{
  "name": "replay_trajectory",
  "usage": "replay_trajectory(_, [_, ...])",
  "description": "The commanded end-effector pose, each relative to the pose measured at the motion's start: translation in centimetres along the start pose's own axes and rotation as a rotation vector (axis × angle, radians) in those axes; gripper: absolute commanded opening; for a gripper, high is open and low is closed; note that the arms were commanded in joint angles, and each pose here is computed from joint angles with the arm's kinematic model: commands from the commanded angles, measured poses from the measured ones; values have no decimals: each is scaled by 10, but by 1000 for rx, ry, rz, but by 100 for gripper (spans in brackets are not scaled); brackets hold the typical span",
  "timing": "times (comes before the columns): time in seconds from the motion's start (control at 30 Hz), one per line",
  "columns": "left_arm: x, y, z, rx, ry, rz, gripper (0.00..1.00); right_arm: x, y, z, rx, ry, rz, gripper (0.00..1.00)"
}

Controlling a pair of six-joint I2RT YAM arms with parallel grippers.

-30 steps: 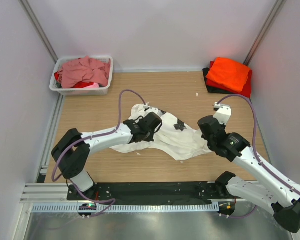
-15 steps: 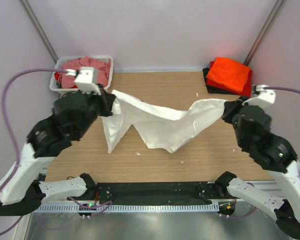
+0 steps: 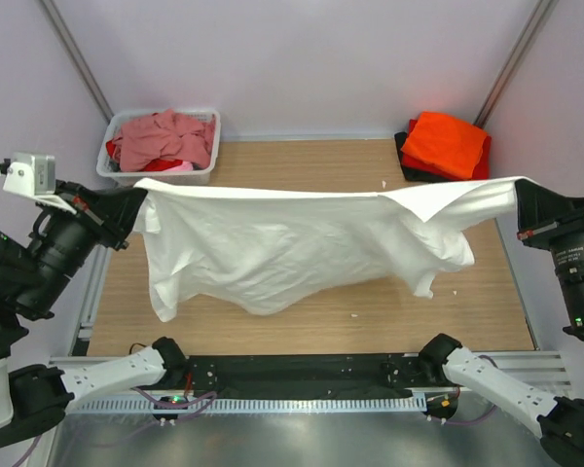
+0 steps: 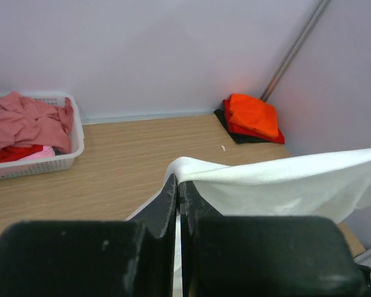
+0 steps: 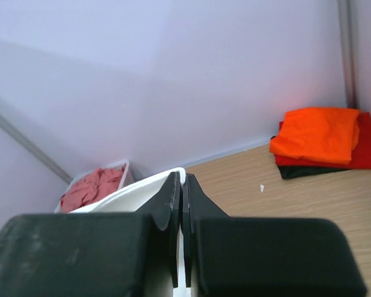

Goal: Fold and stack the t-shirts
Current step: Flatten the tshirt out

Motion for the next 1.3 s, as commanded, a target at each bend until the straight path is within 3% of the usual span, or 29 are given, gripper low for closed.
replay_trajectory(0.0, [-13,24,-9,129,3,-22,0,-19,18,16,-187,46,-76,1])
replay_trajectory(0.27, [-15,52,-64,493,-28,63,0,-78,84,58,-665,72,-336,1])
replay_trajectory(0.4, [-32,77,-85,650,-102,13,0,-124,121,38,-681,89,-533,1])
replay_trajectory(0.53, [-63,99,-95,689,-150,-121,0,-151,138,27,-669,111,-599,1])
replay_trajectory(0.63, [-65,85,-103,679,-204,-111,0,-153,117,37,-643,165,-563,2])
replay_trajectory(0.77, [-50,38,-95,569,-261,-50,0,-143,62,47,-481,208,-512,1])
replay_trajectory(0.87, [-35,-18,-67,356,-326,-28,0,-114,-5,73,-379,301,-369,1])
replay_trajectory(0.9, [-25,-41,-61,302,-333,2,0,-87,-49,84,-273,370,-254,1])
replay_trajectory(0.97, [-15,-79,-33,81,-335,31,0,-49,-93,96,-156,513,-128,1])
replay_trajectory(1.03, [17,-124,-13,-41,-354,137,0,18,-154,114,-67,673,41,1])
replay_trajectory(1.1, [54,-158,9,-99,-284,254,0,65,-205,96,-25,678,164,1])
replay_trajectory(1.13, [70,-185,46,-198,-245,314,0,114,-238,112,-172,654,252,1])
replay_trajectory(1.2, [104,-216,87,-275,-160,419,0,168,-280,108,-240,560,355,1])
replay_trajectory(1.23, [142,-243,141,-396,-126,517,0,239,-315,103,-318,538,494,1])
replay_trajectory(1.27, [161,-254,167,-453,-96,572,4,248,-332,107,-340,519,513,1])
Point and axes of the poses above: each gripper's point midway between its finger pads, its own y axis back along the fingers, its own z axis along the line the jaws close on, x = y × z, the point moved 2 cm from there along y, back along the fingers, and after that the axes turned 14 degrees about y, right-handed, at the moved point
